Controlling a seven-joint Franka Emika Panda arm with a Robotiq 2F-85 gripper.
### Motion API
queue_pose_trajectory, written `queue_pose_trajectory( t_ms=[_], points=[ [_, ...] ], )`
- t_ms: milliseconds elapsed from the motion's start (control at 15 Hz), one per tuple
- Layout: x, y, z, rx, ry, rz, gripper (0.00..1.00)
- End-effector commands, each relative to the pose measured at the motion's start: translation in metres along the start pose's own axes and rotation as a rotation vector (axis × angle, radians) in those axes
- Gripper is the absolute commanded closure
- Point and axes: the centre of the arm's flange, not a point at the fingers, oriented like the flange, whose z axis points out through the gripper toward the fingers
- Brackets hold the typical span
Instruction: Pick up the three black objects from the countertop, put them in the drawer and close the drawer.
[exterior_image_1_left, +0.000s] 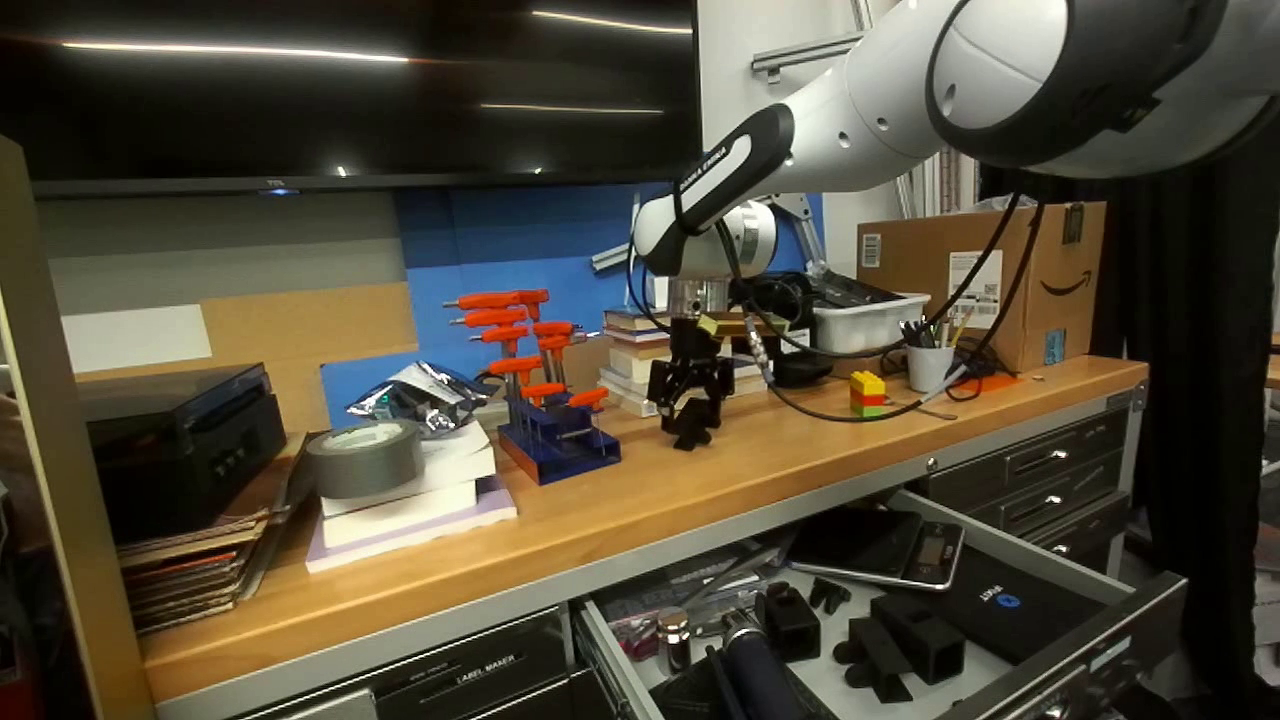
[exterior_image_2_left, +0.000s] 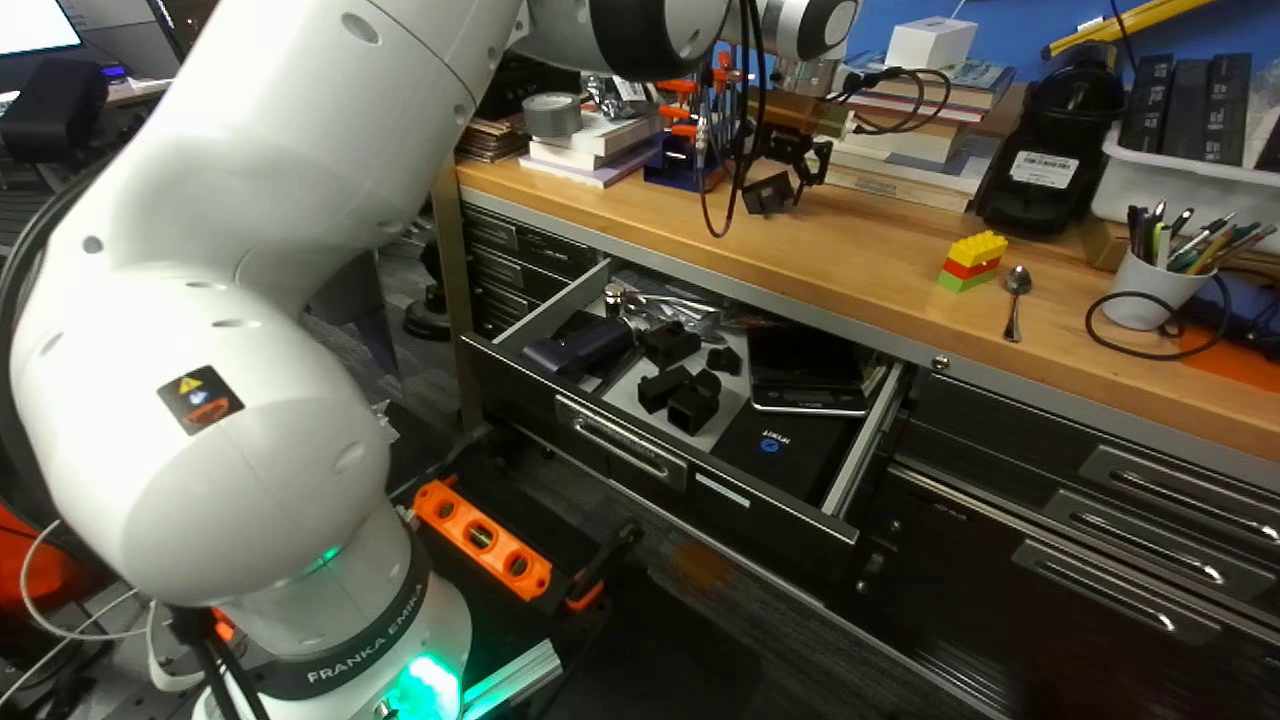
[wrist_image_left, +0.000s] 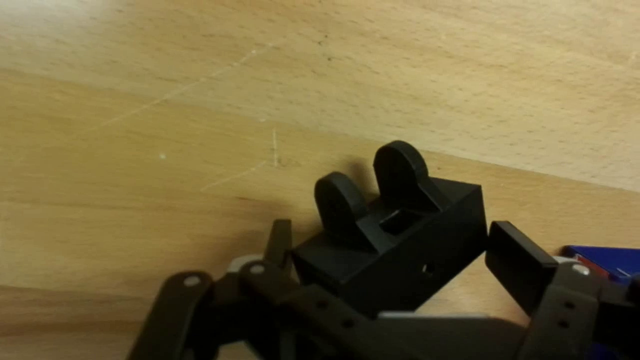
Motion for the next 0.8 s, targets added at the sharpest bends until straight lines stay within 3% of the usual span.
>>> queue_pose_trajectory(
  t_ms=[0,267,333,400,467,733],
  points=[
    [0.006,-0.002,-0.006,0.01,-0.007,-0.025,0.0],
    [0.005,-0.007,-0.003,0.019,-0.011,-0.043,0.0],
    [0.005,-0.009,-0.002,0.02,-0.01,-0.049,0.07],
    [0.005,-0.01,-0.002,0.019,-0.008,-0.055,0.26],
    [0.006,-0.011,-0.005,0.019,-0.002,-0.059,0.33],
    [0.008,-0.013,-0.01,0.022,0.011,-0.071,0.45]
  ],
)
